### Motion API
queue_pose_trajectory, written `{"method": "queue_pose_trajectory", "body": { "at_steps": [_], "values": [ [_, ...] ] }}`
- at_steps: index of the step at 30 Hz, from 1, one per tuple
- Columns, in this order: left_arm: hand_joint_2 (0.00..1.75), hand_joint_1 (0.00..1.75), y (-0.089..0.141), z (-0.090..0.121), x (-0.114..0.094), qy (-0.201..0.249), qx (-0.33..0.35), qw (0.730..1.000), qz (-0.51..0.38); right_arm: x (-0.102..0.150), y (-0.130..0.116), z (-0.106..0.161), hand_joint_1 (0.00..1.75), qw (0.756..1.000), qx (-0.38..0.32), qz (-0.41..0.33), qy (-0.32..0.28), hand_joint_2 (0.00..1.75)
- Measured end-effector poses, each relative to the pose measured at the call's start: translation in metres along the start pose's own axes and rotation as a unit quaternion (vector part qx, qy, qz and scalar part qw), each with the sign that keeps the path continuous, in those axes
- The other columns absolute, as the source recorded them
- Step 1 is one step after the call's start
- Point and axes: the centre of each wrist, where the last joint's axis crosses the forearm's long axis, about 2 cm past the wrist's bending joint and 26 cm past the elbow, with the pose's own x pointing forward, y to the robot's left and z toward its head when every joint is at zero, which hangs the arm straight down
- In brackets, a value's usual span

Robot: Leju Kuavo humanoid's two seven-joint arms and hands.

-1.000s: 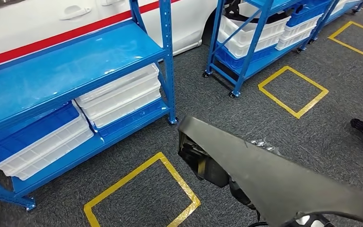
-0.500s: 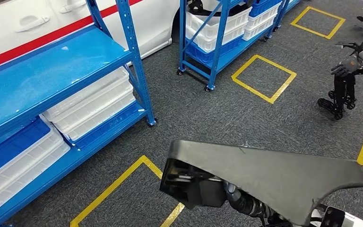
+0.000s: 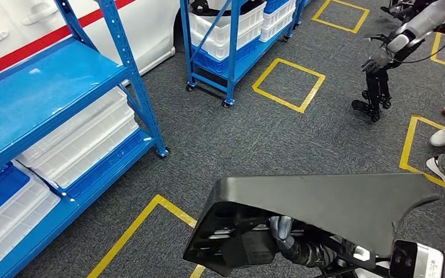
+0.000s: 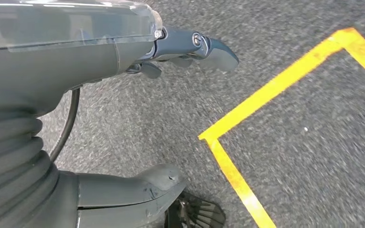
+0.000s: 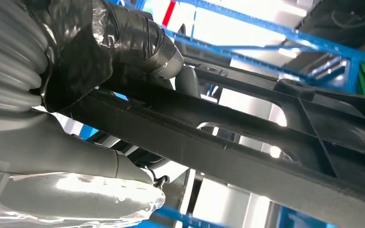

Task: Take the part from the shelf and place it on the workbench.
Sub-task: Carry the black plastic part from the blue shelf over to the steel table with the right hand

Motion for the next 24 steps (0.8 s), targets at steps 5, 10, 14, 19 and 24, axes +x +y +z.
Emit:
{"method": "queue_pose_trajectory", "body": {
  "at_steps": [5,10,14,19,24],
  "values": [
    [1.75,0.00,0.003,-0.001,0.002,0.005,0.026,1.000,-0.005,0.003,-0.001,0.005,1.47,1.000,-0.010,-0.001,-0.015,1.75],
    [1.75,0.00,0.003,0.000,-0.001,0.011,0.040,0.999,-0.013,0.006,-0.004,0.006,1.47,1.000,-0.010,0.004,-0.019,1.75],
    [1.75,0.00,0.000,0.001,-0.002,0.002,0.021,1.000,-0.016,0.007,-0.006,0.006,1.47,0.999,-0.021,0.020,-0.018,1.75],
    [1.75,0.00,-0.003,0.001,-0.002,-0.007,-0.015,1.000,-0.011,0.009,-0.008,0.008,1.47,0.999,-0.039,0.026,-0.012,1.75],
    [1.75,0.00,-0.002,0.002,-0.007,0.000,-0.020,1.000,-0.013,0.009,-0.009,0.010,1.47,0.998,-0.047,0.028,-0.007,1.75]
  ]
}}
